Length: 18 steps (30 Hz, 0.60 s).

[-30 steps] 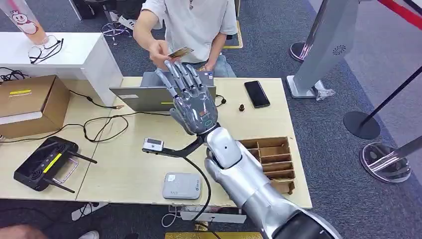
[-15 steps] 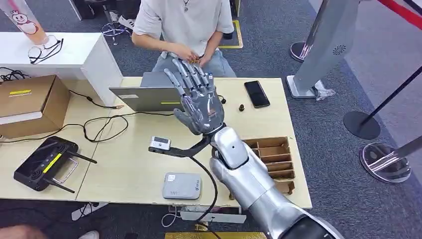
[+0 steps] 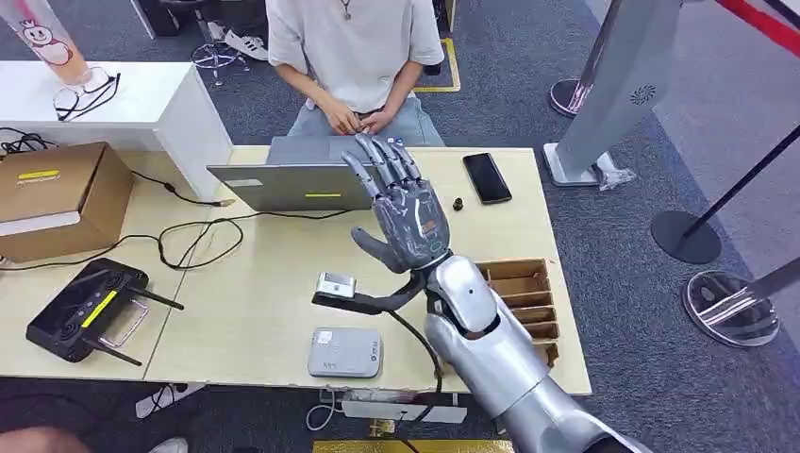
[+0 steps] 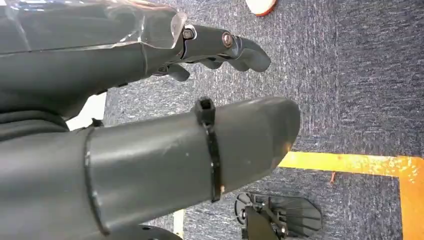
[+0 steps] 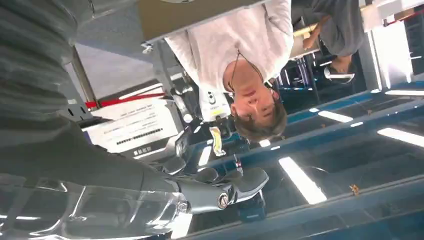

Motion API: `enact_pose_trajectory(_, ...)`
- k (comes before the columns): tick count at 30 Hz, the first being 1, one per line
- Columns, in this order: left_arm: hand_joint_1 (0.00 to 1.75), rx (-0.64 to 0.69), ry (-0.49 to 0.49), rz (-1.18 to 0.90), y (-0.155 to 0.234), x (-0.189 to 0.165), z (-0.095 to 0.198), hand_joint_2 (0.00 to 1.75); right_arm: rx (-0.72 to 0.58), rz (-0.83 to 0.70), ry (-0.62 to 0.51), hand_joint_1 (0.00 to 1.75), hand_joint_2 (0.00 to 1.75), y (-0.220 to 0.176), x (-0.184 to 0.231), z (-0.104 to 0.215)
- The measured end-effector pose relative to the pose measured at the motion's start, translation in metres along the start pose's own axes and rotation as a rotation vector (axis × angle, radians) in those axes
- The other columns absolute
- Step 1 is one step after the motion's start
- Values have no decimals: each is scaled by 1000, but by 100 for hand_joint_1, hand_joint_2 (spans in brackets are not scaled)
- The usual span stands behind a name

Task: Pass the card to the sensor for recognition and then transmit it.

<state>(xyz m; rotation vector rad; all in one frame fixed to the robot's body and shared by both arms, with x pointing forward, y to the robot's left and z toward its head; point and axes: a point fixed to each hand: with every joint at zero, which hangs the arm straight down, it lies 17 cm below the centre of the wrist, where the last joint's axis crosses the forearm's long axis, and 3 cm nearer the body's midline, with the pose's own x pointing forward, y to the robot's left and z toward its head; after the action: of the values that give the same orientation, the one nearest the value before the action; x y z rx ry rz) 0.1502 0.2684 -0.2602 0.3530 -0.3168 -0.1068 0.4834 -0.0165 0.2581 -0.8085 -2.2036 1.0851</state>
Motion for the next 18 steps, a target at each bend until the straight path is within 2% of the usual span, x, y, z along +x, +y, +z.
enact_pose_trajectory(18,0,8,15,24,4,-12,-1,0,88,21,28,0,175,6,-24,46)
